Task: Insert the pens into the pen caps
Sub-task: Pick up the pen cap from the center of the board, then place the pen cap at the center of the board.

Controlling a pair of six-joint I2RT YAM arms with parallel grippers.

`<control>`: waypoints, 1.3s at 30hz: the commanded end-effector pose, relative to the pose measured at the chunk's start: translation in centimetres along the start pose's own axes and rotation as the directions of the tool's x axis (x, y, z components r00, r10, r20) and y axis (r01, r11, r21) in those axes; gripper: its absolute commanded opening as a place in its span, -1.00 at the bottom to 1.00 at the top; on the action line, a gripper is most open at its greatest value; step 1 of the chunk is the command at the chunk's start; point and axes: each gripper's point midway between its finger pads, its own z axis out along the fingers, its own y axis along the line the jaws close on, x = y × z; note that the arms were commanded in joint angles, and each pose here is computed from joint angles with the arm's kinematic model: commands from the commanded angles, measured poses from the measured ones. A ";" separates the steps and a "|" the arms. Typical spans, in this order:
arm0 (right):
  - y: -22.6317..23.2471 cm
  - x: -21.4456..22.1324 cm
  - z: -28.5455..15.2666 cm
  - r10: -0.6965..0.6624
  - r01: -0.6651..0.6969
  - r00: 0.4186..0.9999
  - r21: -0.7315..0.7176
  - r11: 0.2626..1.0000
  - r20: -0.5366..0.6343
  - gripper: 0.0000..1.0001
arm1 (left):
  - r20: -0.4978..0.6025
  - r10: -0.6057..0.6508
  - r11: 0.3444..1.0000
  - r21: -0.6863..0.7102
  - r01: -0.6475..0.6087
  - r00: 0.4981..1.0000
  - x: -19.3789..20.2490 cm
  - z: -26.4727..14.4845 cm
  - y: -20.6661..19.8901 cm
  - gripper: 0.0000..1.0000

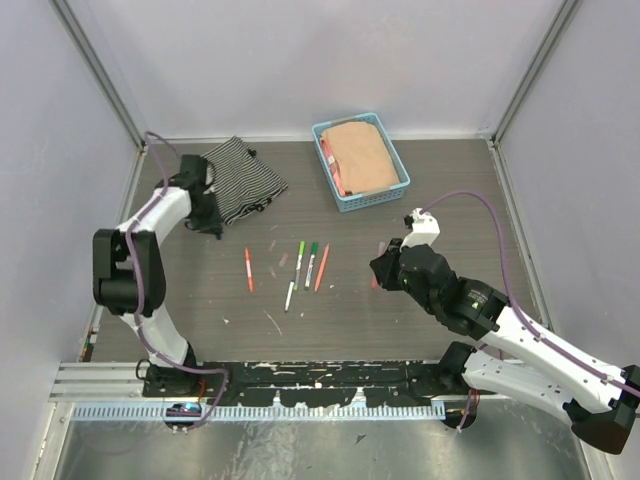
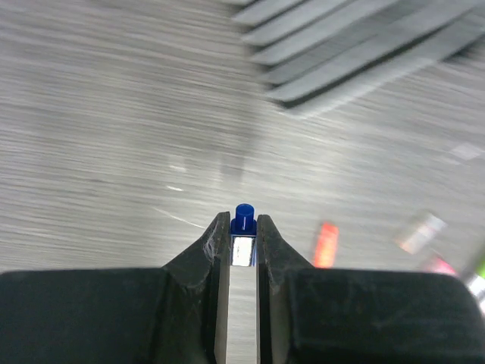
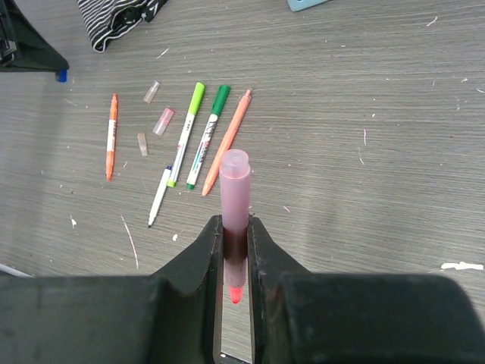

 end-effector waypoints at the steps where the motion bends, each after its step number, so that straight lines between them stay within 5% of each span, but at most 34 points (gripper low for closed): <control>1: 1.5 -2.1 -0.3 0.054 -0.050 0.996 -0.050 0.997 0.069 -1.00 | 0.127 0.091 0.964 0.238 -0.119 0.988 2.0 -4.7 -10.4 -0.60; 7: 1.9 -2.0 -0.2 0.058 -0.054 0.997 -0.067 0.996 0.059 -1.00 | 0.108 0.217 0.940 0.244 -0.238 0.970 6.6 -4.1 -15.7 -0.61; 25: 1.8 -1.7 -0.2 0.061 -0.057 0.997 -0.067 0.996 0.055 -1.00 | 0.026 0.320 0.947 -0.013 -0.320 0.947 8.4 0.1 -12.7 -0.55; 31: 1.7 -1.7 -0.1 0.061 -0.058 0.997 -0.063 0.996 0.056 -1.00 | 0.054 0.315 0.949 -0.004 -0.316 0.947 8.2 -0.5 -12.7 -0.22; 39: 3.3 -3.3 -0.6 -0.015 0.030 0.994 -0.142 0.989 0.104 -1.00 | 0.130 0.317 0.939 0.095 -0.330 0.940 7.9 -4.2 -14.3 -0.31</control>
